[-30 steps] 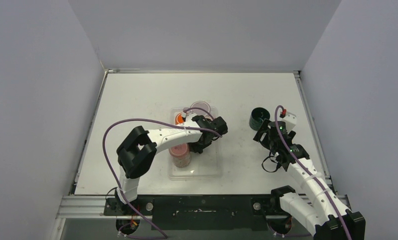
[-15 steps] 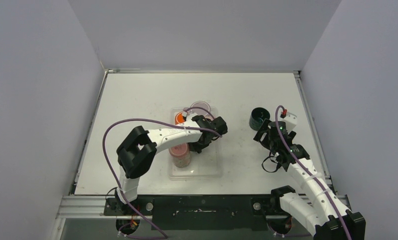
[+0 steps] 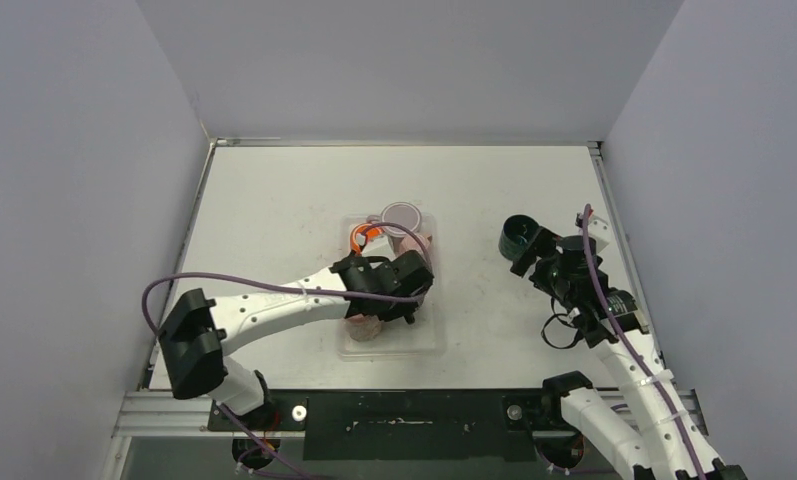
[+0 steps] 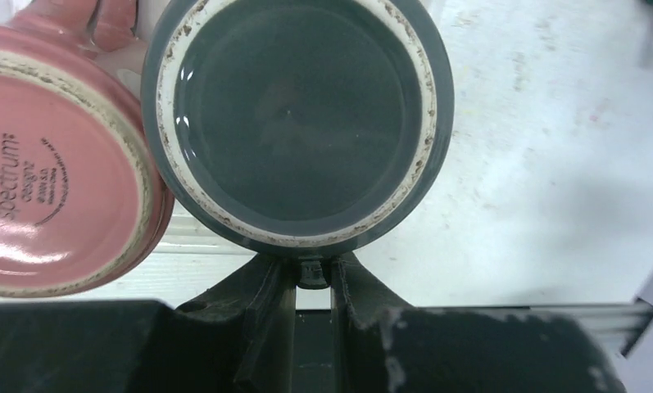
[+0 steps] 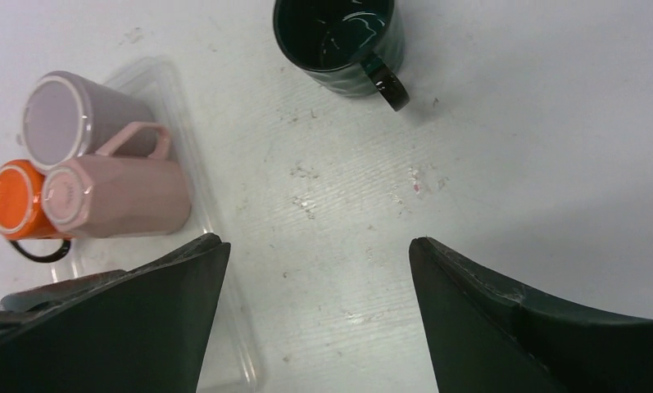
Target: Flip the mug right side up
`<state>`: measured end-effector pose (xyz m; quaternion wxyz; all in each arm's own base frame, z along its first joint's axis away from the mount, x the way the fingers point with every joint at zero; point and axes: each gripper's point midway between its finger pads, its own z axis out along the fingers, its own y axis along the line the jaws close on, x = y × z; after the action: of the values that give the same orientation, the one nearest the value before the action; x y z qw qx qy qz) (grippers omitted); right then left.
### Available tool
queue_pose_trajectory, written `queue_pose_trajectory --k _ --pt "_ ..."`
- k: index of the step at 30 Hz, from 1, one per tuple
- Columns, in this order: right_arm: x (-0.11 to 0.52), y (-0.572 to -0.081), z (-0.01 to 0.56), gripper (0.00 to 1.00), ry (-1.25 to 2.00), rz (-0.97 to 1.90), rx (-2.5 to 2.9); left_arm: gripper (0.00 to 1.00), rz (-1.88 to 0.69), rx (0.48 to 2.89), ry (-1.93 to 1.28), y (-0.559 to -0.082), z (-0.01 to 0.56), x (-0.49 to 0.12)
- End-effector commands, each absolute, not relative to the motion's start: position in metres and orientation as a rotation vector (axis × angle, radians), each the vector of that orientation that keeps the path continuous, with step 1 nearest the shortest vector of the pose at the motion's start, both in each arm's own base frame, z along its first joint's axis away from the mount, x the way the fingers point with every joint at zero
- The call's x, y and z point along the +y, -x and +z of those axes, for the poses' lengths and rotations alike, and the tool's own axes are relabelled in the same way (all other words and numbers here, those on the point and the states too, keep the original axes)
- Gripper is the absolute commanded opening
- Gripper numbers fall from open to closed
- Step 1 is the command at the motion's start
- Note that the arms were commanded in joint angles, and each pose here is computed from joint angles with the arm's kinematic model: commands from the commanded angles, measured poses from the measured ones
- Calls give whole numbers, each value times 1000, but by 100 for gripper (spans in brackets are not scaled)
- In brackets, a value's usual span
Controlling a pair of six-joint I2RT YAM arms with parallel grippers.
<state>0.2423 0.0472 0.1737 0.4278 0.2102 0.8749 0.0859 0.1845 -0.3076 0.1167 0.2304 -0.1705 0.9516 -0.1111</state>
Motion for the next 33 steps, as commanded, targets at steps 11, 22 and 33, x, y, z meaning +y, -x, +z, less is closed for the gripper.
queue_pose_trajectory --k 11,22,33 --pt "112 -237 292 98 -450 836 1861 0 -1191 2051 131 -233 319 -347" --pt "174 -233 406 91 -214 1433 1421 0 -1596 1542 -47 -258 477 -322" --pt "234 -248 442 95 -216 1680 1390 0 -1777 1340 -121 -245 528 -312"
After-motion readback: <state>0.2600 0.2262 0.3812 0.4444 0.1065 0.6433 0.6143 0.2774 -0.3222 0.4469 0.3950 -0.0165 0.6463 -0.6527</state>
